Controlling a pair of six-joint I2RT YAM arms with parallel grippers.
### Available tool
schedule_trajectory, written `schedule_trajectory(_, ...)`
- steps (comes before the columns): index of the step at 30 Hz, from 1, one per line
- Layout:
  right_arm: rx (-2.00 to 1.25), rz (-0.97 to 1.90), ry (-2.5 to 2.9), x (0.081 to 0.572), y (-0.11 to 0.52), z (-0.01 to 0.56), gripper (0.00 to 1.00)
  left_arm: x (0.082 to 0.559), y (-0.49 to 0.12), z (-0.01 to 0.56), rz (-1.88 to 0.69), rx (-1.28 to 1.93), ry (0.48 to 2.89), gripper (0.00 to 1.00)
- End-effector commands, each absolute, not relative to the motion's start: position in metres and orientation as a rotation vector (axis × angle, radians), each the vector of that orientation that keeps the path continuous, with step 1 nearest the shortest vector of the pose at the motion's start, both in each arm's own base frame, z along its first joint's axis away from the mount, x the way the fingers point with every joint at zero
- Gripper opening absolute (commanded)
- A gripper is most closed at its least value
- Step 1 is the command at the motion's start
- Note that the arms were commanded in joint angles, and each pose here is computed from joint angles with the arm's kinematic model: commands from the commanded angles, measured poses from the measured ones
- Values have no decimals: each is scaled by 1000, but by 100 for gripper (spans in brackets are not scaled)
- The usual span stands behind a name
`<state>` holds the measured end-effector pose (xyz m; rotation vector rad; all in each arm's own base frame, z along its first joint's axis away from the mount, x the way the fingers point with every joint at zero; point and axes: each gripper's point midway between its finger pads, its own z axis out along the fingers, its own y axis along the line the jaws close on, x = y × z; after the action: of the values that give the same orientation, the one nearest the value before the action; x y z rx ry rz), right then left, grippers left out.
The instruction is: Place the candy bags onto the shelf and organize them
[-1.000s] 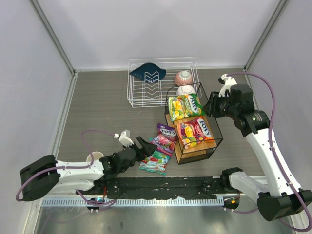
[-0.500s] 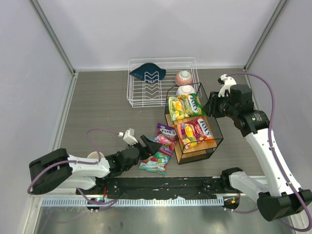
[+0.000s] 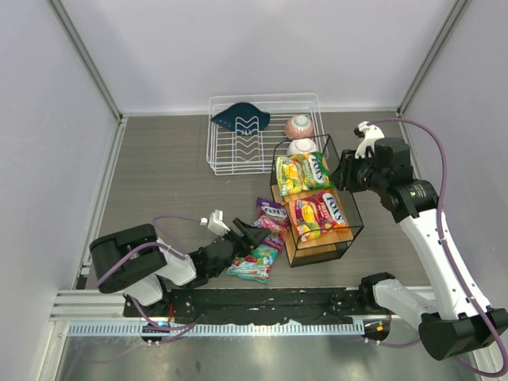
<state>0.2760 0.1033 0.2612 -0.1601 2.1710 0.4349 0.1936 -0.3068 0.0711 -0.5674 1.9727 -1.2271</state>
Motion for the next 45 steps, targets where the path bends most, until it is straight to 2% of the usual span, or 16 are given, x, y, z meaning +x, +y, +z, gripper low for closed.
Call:
schedule_trajectory(1,-164,379,2186,271,94,261,41,202,-317,89,-1362,-663,1864,75)
schedule_trajectory(7,-167,375,2190,270,94,260,41,204,-314,74,-1370,-722,1848,67)
schedule_trajectory(16,-168,370,2192,270,93,259,41,199,-318,77,-1439,-692,1820,45)
schedule_trajectory(26,-162,390,2199,272,96,255,41,184,-309,93,-1461,-559,1824,15)
schedule_trajectory(32,-160,385,2196,272,95,255,41,174,-322,106,-1530,-386,1842,7)
schedule_trajectory(35,-165,384,2195,271,95,255,41,171,-332,115,-1600,-282,1844,0)
schedule_trajectory(45,-166,374,2201,271,94,254,41,163,-353,145,-1778,12,1779,0)
